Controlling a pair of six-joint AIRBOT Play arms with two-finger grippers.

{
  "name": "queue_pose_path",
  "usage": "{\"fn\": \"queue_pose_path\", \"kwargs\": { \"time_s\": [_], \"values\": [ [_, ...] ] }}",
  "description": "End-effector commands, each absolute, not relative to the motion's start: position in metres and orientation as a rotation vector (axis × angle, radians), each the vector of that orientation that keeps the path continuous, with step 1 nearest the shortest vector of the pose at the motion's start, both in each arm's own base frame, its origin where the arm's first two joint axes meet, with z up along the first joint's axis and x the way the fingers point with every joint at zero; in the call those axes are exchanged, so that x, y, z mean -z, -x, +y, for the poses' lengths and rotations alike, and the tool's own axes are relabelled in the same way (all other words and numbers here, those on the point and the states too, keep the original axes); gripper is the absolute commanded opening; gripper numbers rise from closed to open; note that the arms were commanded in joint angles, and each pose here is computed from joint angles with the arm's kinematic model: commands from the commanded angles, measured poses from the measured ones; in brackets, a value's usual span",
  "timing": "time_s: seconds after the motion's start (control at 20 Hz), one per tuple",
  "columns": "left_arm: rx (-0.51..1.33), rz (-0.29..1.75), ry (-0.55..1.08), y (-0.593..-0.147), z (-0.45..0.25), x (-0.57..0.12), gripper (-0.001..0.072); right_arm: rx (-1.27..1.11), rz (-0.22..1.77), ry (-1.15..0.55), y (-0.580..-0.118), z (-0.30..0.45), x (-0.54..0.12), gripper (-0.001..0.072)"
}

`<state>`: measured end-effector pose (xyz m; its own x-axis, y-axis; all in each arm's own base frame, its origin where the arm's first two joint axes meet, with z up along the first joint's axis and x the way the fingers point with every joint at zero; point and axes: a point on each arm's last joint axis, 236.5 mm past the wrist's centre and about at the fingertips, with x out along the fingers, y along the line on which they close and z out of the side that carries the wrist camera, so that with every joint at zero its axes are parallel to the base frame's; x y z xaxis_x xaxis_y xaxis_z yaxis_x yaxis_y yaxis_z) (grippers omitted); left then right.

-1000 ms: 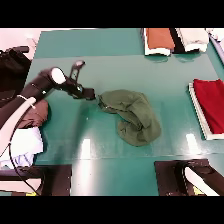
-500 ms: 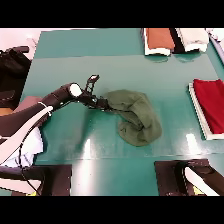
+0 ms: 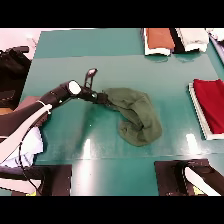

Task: Fold the shirts.

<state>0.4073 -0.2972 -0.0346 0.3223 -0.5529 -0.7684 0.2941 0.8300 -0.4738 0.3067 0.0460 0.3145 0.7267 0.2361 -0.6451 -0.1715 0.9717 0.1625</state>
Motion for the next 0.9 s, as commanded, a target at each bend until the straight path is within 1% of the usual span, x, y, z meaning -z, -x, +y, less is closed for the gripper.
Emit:
{"fn": "queue_pose_path", "kwargs": {
  "time_s": [0.0, 0.1, 0.2, 0.25, 0.3, 0.35, 0.4, 0.5, 0.65, 0.8, 0.85],
  "values": [
    [0.526, 1.045, 0.287, -0.438, -0.264, 0.000, 0.0023, -0.236, 0.966, -0.104, -0.291, 0.046, -0.255, 0.0019],
    [0.494, 1.010, 0.274, -0.452, -0.237, -0.019, 0.0023, -0.232, 1.067, -0.149, -0.290, 0.048, -0.198, 0.0020],
    [0.456, 0.992, 0.238, -0.457, -0.212, -0.028, 0.0023, -0.215, 1.167, -0.202, -0.280, 0.050, -0.128, 0.0020],
    [0.441, 0.997, 0.216, -0.458, -0.202, -0.027, 0.0023, -0.224, 1.216, -0.255, -0.273, 0.058, -0.089, 0.0022],
    [0.433, 1.009, 0.205, -0.457, -0.196, -0.025, 0.0023, -0.244, 1.265, -0.327, -0.264, 0.070, -0.055, 0.0127],
    [0.428, 1.020, 0.193, -0.455, -0.192, -0.023, 0.0023, -0.256, 1.328, -0.408, -0.252, 0.082, -0.021, 0.0434],
    [0.425, 1.026, 0.178, -0.454, -0.190, -0.021, 0.0023, -0.252, 1.385, -0.475, -0.241, 0.091, 0.009, 0.0587],
    [0.425, 1.028, 0.175, -0.454, -0.190, -0.021, 0.0023, -0.231, 1.432, -0.588, -0.236, 0.105, 0.049, 0.0585],
    [0.425, 1.030, 0.175, -0.453, -0.190, -0.021, 0.0023, -0.261, 1.413, -0.652, -0.251, 0.127, 0.071, 0.0581],
    [0.426, 1.031, 0.175, -0.453, -0.190, -0.021, 0.0024, -0.283, 1.414, -0.612, -0.273, 0.144, 0.082, 0.0572],
    [0.426, 1.033, 0.175, -0.453, -0.190, -0.020, 0.0023, -0.290, 1.405, -0.595, -0.284, 0.148, 0.082, 0.0537]
  ]
}}
